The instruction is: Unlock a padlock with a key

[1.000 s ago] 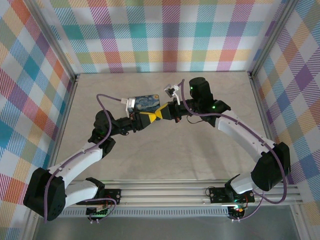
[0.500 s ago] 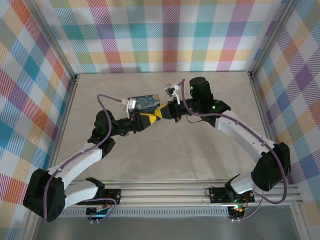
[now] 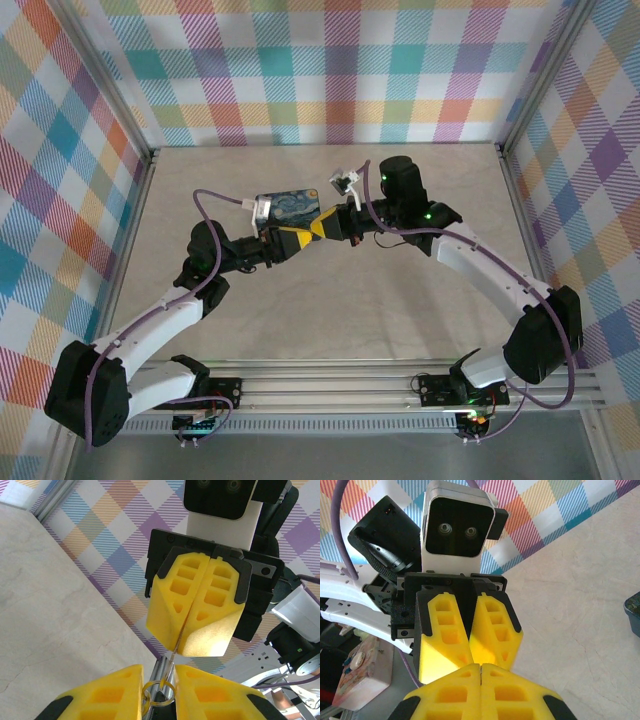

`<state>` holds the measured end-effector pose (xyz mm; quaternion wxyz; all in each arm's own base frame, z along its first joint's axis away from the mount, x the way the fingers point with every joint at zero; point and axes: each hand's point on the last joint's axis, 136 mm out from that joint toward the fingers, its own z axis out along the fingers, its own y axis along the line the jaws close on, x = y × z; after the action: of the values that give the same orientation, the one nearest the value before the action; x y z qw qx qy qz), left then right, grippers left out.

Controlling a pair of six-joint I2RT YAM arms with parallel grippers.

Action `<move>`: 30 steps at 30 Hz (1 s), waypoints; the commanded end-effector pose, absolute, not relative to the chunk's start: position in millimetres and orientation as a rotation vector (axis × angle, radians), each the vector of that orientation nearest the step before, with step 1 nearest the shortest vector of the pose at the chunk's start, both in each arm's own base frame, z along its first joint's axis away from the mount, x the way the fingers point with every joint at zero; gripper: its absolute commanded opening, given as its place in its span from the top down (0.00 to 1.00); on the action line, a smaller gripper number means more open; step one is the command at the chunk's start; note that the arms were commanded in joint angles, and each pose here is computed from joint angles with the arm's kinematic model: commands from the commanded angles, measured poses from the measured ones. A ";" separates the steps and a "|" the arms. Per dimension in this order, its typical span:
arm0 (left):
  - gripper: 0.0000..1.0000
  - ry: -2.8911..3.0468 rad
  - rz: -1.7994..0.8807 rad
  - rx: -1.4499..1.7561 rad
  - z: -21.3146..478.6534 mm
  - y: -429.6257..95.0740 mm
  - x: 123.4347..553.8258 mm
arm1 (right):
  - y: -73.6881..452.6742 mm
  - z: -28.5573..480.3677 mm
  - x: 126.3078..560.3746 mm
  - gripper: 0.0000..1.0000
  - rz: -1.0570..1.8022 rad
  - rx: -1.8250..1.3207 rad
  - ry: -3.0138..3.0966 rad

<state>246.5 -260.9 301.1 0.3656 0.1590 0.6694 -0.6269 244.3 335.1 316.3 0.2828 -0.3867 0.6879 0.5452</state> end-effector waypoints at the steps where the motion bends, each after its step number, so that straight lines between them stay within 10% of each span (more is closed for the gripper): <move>1: 0.82 1.676 -1.603 0.448 311.8 -261.0 240.4 | 331.5 324.3 240.2 1.00 1.455 -1.040 1.806; 14: 0.76 1.690 -1.601 0.447 308.4 -261.3 240.5 | 330.0 325.8 244.0 1.00 1.437 -1.015 1.796; 28: 1.00 1.687 -1.555 0.460 308.3 -258.4 239.6 | 333.3 322.7 242.3 1.00 1.497 -1.010 1.803; 30: 1.00 1.700 -1.511 0.461 305.9 -255.0 239.3 | 333.0 321.1 244.0 0.87 1.491 -0.993 1.817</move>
<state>243.7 -258.7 299.7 0.3744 0.1676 0.6738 -0.6146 246.8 333.1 311.8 0.2817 -0.3669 0.6955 0.5498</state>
